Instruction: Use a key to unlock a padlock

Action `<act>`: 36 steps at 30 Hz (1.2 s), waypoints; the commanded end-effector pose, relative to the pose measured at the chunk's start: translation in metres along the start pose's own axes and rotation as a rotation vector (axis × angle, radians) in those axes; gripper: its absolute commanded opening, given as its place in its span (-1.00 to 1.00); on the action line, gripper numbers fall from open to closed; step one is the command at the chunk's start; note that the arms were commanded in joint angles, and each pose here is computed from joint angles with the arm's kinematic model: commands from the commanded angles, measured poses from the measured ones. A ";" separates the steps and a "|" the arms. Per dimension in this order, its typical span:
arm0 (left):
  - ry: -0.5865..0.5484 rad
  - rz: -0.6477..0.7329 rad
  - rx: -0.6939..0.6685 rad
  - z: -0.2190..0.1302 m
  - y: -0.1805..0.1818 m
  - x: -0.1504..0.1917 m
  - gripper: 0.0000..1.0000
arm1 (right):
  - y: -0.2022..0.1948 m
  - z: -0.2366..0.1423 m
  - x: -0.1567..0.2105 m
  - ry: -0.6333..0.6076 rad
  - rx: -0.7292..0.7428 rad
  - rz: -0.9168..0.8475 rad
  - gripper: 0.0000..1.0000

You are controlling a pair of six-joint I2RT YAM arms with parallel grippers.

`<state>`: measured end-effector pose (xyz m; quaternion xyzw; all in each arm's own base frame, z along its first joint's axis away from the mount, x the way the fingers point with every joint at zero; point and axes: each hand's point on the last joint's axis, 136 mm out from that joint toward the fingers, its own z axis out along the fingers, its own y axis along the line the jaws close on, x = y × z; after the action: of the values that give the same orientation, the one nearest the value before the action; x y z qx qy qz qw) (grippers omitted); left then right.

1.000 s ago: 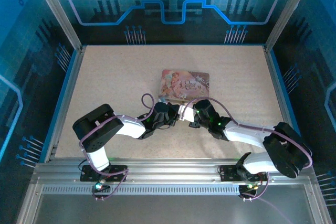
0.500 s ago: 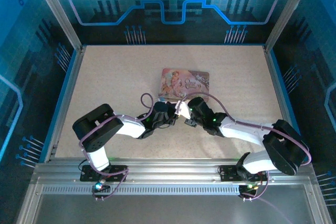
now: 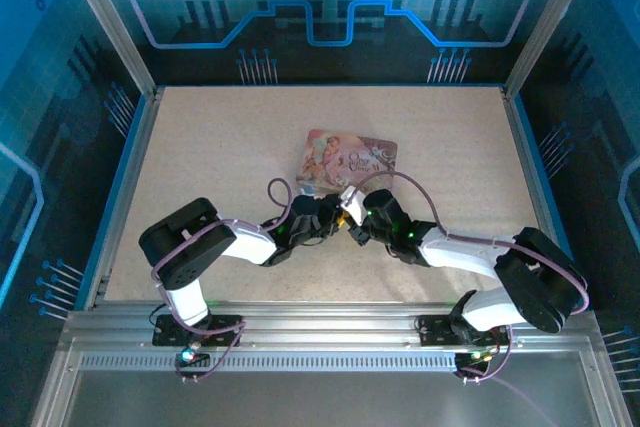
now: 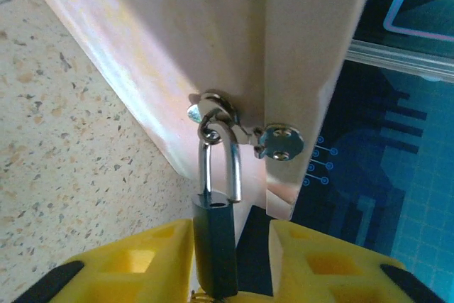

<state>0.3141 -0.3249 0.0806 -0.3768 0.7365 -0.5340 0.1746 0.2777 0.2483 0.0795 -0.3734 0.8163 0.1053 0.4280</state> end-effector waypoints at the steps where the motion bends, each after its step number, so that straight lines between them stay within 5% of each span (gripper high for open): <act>1: 0.004 0.013 0.044 -0.010 -0.012 -0.003 -0.22 | 0.004 0.002 0.004 -0.029 -0.061 0.119 -1.00; 22: -0.174 0.284 -0.098 -0.090 -0.034 -0.049 0.27 | -0.006 -0.006 0.039 0.027 -0.155 0.561 -1.00; 36: -0.199 0.364 -0.124 -0.121 -0.043 -0.051 0.31 | -0.008 0.003 0.075 0.091 -0.125 0.754 -0.90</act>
<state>0.2828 -0.2191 0.1514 -0.3103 0.7951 -0.4230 0.3044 0.2649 0.2124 0.0378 -0.1092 0.8938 0.2874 0.3266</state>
